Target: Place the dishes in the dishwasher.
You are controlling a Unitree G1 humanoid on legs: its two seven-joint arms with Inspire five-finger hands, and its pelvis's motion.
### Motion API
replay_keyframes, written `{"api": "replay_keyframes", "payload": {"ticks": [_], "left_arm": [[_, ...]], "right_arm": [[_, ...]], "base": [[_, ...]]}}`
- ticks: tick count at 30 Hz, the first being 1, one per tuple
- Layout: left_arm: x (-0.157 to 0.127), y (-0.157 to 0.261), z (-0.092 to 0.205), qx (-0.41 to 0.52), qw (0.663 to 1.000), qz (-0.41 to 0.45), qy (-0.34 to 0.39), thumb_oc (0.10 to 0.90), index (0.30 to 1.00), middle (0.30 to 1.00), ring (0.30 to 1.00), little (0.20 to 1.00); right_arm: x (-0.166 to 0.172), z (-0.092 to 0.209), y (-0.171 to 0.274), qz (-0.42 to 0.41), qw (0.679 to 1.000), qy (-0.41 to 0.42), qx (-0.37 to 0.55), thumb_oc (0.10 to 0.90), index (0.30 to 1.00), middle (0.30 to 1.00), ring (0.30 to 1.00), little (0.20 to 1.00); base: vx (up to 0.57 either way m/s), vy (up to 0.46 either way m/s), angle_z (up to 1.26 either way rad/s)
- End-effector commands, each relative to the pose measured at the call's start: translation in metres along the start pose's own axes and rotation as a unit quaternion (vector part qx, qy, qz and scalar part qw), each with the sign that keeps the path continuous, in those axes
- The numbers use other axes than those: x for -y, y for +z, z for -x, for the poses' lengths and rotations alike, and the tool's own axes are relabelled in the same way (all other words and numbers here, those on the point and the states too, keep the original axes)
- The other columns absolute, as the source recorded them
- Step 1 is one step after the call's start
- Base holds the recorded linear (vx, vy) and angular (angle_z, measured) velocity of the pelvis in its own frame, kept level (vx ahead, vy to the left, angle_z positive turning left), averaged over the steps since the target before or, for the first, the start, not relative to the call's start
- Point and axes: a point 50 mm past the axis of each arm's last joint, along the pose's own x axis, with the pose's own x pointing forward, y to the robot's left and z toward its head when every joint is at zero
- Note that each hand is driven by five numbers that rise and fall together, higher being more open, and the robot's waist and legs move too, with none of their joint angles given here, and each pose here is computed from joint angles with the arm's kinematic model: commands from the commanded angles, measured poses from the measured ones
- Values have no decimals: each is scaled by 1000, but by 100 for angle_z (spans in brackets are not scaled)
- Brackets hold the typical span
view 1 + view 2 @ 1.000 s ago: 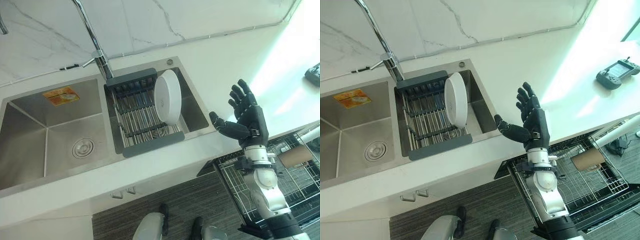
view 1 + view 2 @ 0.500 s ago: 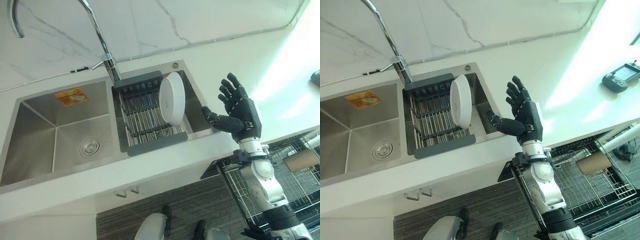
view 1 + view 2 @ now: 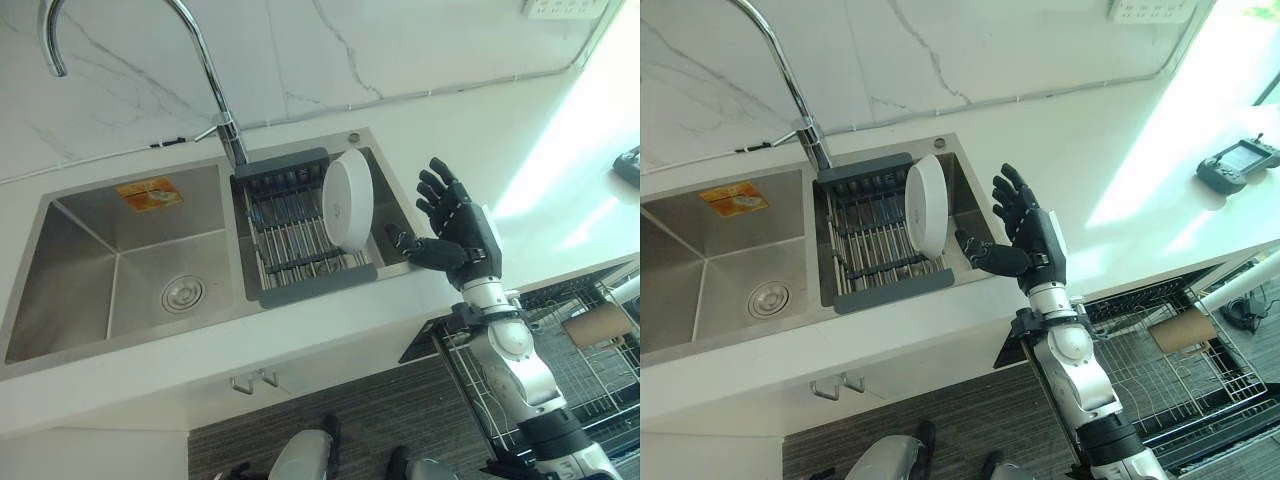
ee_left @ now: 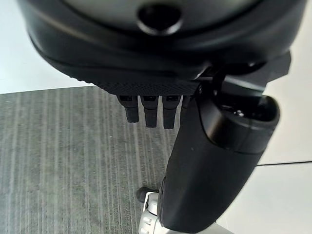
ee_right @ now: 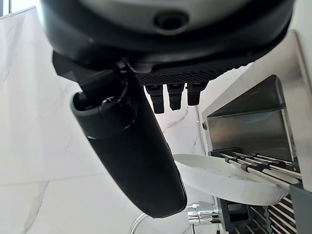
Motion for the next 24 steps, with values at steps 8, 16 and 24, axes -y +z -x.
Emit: {"api": "replay_keyframes", "payload": {"ticks": [8, 16, 24], "left_arm": [[-3, 8, 0, 38, 995, -92, -2, 800, 900, 900, 900, 900], [6, 25, 2, 76, 989, -123, -11, 800, 900, 900, 900, 900], [9, 40, 4, 124, 980, -157, -6, 800, 900, 900, 900, 900]], "right_arm": [[-25, -23, 35, -61, 993, 54, 86, 800, 900, 900, 900, 900], [-32, -27, 29, -65, 993, 60, 73, 800, 900, 900, 900, 900], [-37, -30, 23, -76, 994, 57, 61, 800, 900, 900, 900, 900]], "base": [[0, 0, 0], [0, 0, 0], [0, 0, 0]]}}
